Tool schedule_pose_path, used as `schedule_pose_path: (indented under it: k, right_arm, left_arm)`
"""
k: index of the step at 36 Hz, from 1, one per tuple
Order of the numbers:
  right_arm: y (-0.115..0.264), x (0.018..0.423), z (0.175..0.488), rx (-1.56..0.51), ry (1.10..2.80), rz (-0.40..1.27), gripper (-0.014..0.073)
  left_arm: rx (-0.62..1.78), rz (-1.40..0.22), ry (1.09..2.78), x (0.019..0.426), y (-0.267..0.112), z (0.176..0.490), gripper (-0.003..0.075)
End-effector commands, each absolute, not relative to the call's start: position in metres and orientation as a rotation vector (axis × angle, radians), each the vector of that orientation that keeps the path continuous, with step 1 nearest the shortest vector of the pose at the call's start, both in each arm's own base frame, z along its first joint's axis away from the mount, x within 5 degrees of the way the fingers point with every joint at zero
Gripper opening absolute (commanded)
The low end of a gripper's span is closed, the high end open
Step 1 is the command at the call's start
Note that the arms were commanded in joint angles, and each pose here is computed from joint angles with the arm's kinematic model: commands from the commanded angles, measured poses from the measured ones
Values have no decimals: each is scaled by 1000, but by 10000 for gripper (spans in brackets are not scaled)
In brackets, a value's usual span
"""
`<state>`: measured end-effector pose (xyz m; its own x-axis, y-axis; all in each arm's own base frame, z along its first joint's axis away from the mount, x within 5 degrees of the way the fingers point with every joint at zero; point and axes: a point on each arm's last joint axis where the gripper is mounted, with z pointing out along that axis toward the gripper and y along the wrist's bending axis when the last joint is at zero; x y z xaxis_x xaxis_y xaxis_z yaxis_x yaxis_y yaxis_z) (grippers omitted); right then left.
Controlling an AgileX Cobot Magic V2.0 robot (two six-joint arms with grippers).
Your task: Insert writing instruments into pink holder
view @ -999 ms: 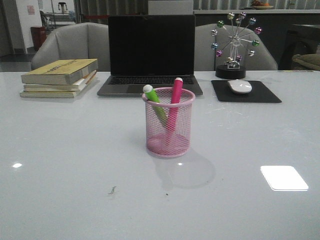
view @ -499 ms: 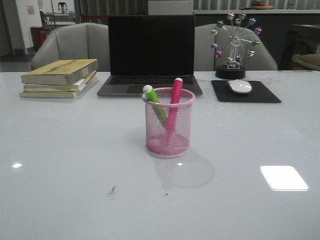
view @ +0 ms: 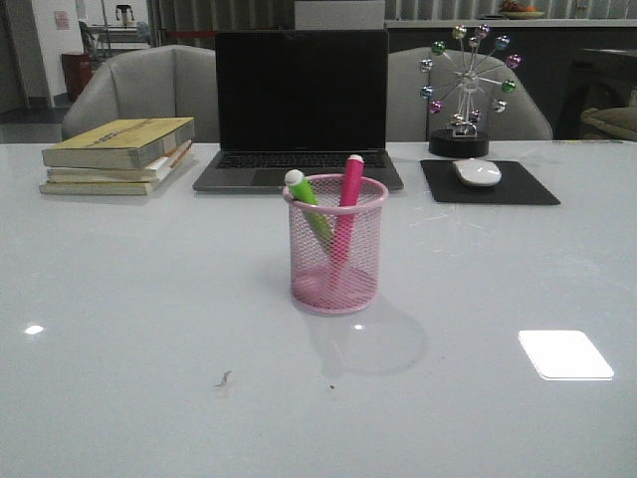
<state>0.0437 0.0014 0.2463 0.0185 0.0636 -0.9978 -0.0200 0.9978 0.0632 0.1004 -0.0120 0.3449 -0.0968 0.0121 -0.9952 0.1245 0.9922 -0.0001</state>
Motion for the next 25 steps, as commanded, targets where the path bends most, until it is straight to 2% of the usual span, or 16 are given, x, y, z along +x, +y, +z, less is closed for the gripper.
schedule_pose_path:
  k: [1,12,25]
  right_arm:
    - [1,46,244,36,1461,54,48]
    - [1,56,196,41,1582,51,48]
    - [1,56,194,41,1604,51,48]
  left_arm:
    - [86,-92,1560,100,-11,362,404]
    - [86,-92,1560,100,-11,362,404]
    - [86,-92,1560,100,-11,362,404]
